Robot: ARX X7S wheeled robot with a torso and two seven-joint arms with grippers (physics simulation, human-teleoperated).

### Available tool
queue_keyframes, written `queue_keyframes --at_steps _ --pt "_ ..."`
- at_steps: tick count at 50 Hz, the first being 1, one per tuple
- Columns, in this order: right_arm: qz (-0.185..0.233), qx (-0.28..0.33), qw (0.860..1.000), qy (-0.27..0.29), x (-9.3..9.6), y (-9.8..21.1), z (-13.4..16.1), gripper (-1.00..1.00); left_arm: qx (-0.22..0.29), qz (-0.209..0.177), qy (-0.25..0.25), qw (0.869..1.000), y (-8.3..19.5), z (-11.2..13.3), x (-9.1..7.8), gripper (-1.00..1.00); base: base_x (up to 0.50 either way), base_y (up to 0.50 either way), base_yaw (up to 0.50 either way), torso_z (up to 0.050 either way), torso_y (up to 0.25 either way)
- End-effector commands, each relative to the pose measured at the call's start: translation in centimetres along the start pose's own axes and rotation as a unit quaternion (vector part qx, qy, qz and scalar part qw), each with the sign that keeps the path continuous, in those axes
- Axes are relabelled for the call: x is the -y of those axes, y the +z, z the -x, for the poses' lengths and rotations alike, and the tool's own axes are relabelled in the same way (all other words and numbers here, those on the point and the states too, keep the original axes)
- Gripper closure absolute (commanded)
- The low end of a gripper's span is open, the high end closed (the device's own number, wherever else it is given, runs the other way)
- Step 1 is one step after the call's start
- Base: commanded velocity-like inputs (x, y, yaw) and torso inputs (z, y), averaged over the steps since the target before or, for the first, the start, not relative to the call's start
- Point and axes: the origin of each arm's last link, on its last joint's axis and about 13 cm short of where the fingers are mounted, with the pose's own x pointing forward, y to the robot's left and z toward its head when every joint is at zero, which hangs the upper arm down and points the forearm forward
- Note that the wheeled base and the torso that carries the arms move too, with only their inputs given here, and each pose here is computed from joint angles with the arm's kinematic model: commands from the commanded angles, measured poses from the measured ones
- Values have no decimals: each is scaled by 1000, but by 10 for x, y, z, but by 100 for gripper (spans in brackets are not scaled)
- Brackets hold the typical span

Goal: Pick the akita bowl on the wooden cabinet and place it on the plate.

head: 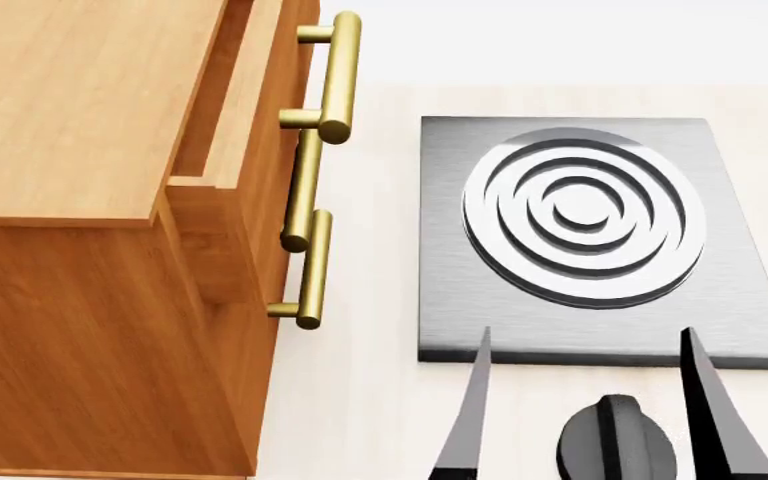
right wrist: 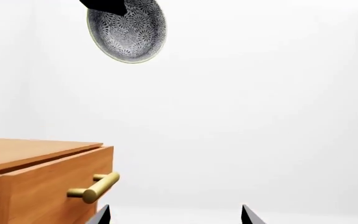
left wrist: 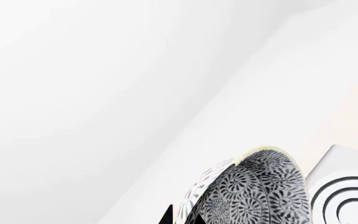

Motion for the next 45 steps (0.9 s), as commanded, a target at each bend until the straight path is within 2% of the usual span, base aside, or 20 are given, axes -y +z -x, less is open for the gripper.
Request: queue_keyframes --at_steps 1,11,14,16,25,32,45 --pt "-2 12 1000 -7 1 8 -2 -100 7 -10 1 1000 2 1 7 100 0 0 0 0 0" --pt "-3 25 1000 -5 -1 12 -9 -100 12 -15 -6 1000 2 2 15 100 0 0 0 0 2" --pt "39 27 999 -6 -4 11 -10 -100 12 -13 -11 1000 1 1 17 100 0 0 0 0 0" --pt "27 28 999 -9 -4 11 -12 -100 16 -3 -15 1000 1 0 18 100 0 0 0 0 0" --pt "16 32 999 -15 -1 13 -18 -100 17 -5 -27 999 -4 -2 28 100 0 0 0 0 0" --pt "17 35 999 -17 0 15 -20 -100 11 4 -29 1000 -11 -4 28 100 0 0 0 0 0" --pt "8 43 999 -15 -1 19 -28 -100 23 -5 -35 999 -19 0 30 100 0 0 0 0 0"
